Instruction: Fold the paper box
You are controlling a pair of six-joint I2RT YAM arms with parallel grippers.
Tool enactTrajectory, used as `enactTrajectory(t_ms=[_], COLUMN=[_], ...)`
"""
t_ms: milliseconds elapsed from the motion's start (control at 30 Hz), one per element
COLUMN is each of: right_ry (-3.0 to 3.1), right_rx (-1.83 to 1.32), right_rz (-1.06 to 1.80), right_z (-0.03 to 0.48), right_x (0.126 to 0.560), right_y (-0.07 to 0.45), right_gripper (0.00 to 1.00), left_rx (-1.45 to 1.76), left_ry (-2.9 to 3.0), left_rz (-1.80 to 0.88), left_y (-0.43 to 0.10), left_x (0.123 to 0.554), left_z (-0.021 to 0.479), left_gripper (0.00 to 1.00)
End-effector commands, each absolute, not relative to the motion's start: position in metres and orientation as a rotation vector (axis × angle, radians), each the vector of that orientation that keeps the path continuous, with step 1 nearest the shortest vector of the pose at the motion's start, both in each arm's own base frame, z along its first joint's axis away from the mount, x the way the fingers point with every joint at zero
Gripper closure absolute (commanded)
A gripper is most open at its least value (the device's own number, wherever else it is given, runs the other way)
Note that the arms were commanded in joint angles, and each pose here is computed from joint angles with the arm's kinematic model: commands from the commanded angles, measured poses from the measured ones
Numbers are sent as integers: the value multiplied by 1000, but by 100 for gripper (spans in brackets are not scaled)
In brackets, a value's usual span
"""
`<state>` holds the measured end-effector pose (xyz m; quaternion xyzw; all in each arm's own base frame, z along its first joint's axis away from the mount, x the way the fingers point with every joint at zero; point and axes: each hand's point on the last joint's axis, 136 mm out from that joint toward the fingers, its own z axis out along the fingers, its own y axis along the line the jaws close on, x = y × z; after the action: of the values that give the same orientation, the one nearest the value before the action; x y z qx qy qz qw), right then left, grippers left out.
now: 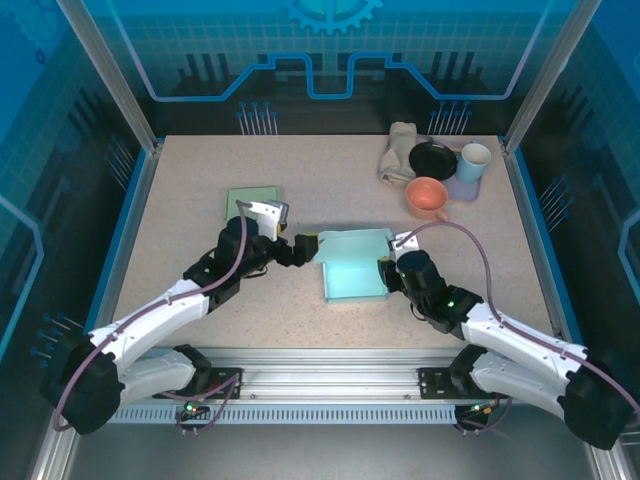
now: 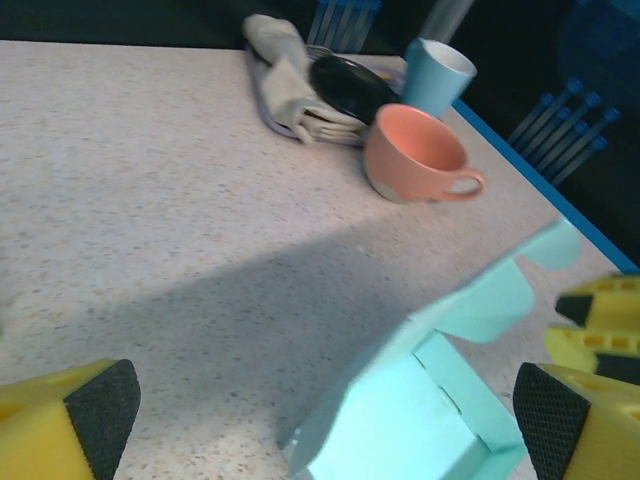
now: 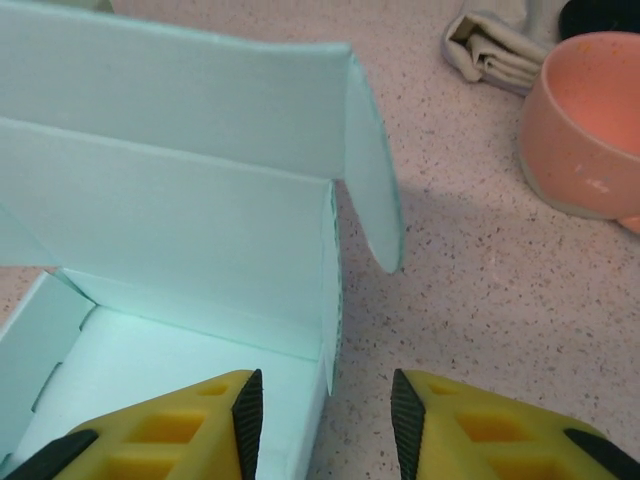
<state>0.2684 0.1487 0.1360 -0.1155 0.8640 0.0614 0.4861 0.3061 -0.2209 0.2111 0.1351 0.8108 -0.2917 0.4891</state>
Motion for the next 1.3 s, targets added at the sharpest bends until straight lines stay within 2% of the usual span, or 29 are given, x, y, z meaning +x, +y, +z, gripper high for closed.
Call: enactTrajectory(t_ms=[0,200,400,500,633,700,833,1000,1267], right_ry=[2064,2065,2126,2129,2087,2077,2094,2129,2075], right_rx=[-258,-250,-112,1,108,125,36,-52,35], right_rz=[203,236,219,142,153,224,338,339,225], right_z=[146,149,136,130,127,124,120,117,138], right_x=[269,272,262,257,259,265,274,276,266], right_y=[146,145,123,96,73,73,94,110,85], right_gripper=[60,62,66,66,67,67,66,66,65], left_rx=[510,639,784,827,856,882,968,1086,1318], left_ry=[1909,1961,1969,1997,1982,1956,1858,1737,1627], left_rz=[-750,-699,-628,-601,-601,-612,-646,-645,-691], left_y=[-246,-267,-293,-302,-311,-315,-318,-318,-318], left_x=[301,311,317,323,328,326,312,296,260], left_z=[227,204,171,151,141,142,153,170,207], left_gripper=[1,3,16,32,71,85,100,100,100])
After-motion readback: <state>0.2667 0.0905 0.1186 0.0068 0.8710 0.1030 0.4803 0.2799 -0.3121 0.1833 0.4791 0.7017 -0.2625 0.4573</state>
